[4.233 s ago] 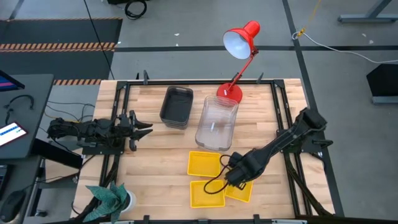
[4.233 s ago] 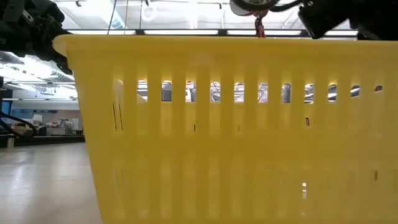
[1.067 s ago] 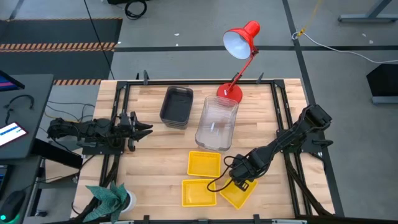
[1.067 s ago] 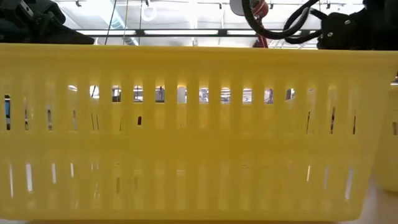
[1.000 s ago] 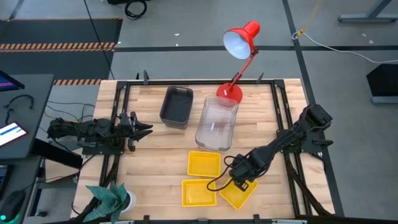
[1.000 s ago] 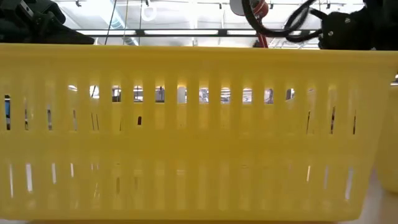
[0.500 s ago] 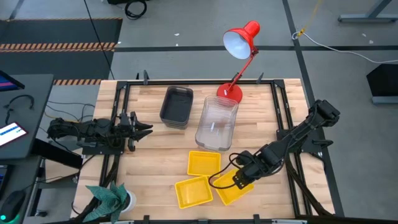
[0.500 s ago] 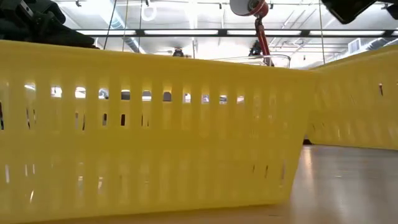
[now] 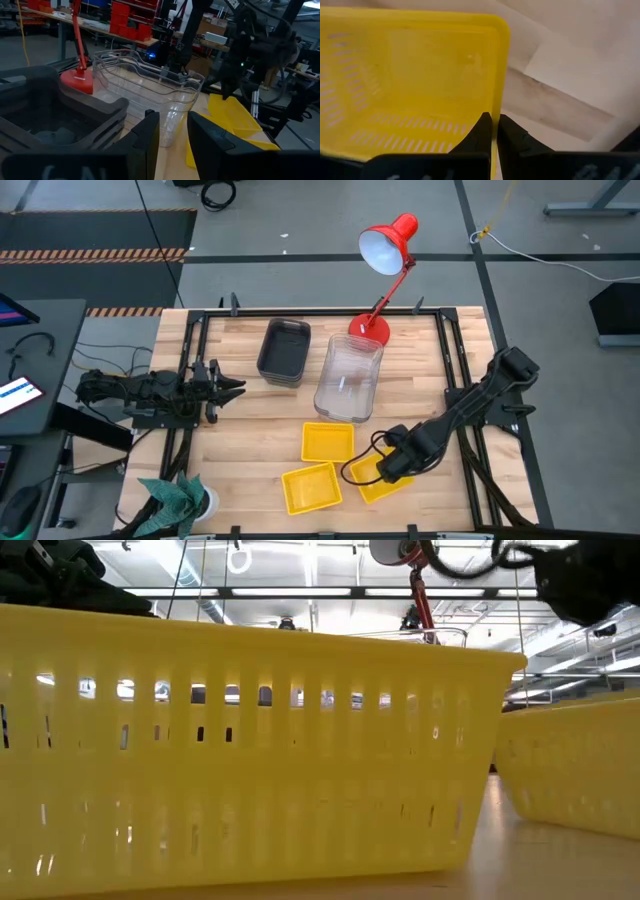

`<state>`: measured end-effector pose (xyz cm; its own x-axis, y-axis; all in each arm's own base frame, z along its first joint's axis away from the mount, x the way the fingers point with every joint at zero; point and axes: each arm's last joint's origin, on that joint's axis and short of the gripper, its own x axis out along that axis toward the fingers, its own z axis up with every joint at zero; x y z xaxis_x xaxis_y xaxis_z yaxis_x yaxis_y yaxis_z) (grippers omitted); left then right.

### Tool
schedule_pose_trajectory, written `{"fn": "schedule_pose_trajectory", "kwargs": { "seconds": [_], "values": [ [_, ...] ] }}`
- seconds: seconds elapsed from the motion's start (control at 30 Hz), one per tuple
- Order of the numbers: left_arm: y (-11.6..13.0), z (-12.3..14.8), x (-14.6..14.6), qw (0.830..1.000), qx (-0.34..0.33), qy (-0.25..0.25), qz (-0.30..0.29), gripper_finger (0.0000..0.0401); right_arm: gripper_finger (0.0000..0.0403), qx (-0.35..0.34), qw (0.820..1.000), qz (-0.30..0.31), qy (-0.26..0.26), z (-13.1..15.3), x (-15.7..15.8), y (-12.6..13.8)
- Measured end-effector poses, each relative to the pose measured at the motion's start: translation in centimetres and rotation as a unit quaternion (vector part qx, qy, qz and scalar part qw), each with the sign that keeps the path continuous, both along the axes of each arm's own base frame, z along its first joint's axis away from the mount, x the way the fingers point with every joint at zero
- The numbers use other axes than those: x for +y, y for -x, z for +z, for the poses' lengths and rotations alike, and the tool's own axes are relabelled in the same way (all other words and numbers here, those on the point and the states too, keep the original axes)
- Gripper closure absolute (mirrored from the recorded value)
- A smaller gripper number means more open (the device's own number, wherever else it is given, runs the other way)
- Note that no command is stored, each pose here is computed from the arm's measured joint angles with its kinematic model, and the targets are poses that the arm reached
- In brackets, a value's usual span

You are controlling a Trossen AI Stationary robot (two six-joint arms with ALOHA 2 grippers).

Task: Stack baskets by color
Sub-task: Stack the right yellow bin on the top yellow bin

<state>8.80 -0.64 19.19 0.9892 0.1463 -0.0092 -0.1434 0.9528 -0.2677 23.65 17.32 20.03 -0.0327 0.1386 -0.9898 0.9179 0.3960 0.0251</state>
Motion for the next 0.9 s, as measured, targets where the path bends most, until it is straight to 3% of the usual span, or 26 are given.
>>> {"fn": "schedule_pose_trajectory", "kwargs": {
  "seconds": [0.2, 0.43, 0.6, 0.9],
  "values": [
    [0.0, 0.0, 0.0, 1.000, 0.000, 0.000, 0.000, 0.0294, 0.0384, 0.020, 1.000, -0.015, -0.012, -0.5, 0.3, 0.0],
    [0.0, 0.0, 0.0, 1.000, 0.000, 0.000, 0.000, 0.0294, 0.0304, 0.028, 0.999, -0.026, -0.011, -0.9, 0.3, 0.3],
    [0.0, 0.0, 0.0, 1.000, 0.000, 0.000, -0.004, 0.0294, 0.0271, 0.039, 0.999, -0.029, 0.005, -1.7, -0.1, 0.7],
    [0.0, 0.0, 0.0, 1.000, 0.000, 0.000, -0.004, 0.0294, 0.0269, -0.005, 0.999, -0.026, -0.025, -4.1, -0.1, 0.7]
  ]
}}
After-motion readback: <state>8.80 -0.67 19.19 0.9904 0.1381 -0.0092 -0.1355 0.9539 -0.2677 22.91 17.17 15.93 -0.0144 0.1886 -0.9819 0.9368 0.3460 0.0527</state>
